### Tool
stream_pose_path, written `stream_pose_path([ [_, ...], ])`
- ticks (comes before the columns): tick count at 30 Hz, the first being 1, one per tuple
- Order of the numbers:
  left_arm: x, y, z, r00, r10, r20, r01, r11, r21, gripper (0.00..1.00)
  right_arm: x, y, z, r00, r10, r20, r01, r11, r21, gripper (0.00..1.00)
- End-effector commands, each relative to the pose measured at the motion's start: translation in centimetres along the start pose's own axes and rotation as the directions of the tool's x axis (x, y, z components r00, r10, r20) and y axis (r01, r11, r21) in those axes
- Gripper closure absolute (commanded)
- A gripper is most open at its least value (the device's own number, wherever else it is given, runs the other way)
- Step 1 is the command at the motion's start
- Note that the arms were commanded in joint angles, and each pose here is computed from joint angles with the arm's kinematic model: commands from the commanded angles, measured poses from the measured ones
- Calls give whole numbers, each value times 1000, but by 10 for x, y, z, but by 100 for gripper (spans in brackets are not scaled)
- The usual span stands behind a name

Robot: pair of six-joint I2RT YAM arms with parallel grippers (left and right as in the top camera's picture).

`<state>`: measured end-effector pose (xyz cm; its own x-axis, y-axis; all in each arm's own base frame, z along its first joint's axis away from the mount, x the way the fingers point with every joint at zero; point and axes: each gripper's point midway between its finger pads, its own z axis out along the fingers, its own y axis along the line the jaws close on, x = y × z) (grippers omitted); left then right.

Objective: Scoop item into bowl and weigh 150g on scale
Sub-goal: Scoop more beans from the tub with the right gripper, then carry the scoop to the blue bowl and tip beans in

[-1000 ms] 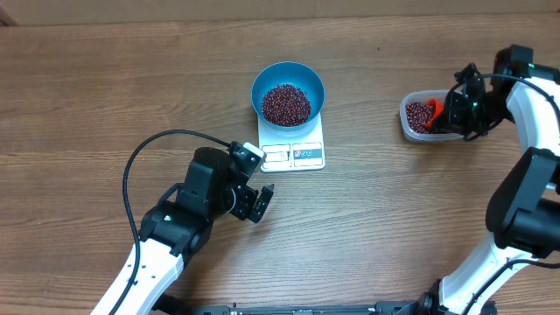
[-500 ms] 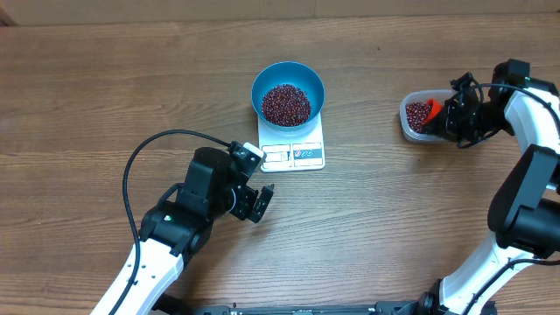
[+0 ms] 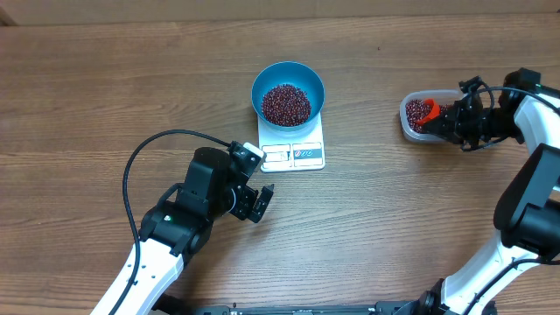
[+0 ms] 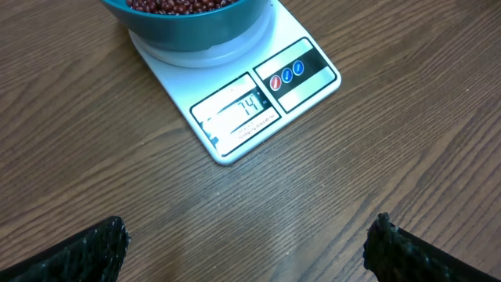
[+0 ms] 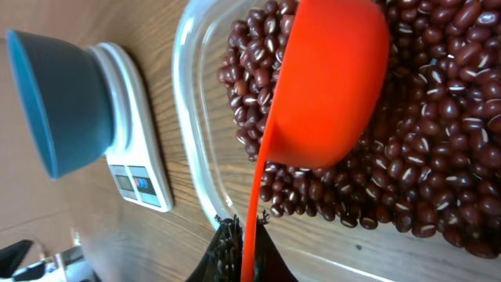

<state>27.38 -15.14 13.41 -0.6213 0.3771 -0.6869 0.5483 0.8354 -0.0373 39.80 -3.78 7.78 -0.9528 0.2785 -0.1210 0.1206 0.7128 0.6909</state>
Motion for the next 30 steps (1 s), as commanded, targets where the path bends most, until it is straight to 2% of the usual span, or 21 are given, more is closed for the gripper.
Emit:
stream_pose_path([
  [1, 2, 2, 2, 1000, -13, -7, 13, 1000, -8, 0, -3, 8, -4, 1000, -15, 27, 18, 995, -95, 96],
  [8, 2, 2, 2, 1000, -13, -7, 13, 1000, -8, 1, -2, 1, -11, 999, 10, 35, -6, 995, -98, 96],
  [22, 2, 2, 2, 1000, -13, -7, 13, 1000, -8, 0, 3, -1, -39, 996, 24, 84, -6, 977, -215, 96],
  [30, 2, 2, 2, 1000, -13, -7, 13, 1000, -8, 0, 10, 16, -51, 994, -24, 109, 57, 948, -312, 96],
])
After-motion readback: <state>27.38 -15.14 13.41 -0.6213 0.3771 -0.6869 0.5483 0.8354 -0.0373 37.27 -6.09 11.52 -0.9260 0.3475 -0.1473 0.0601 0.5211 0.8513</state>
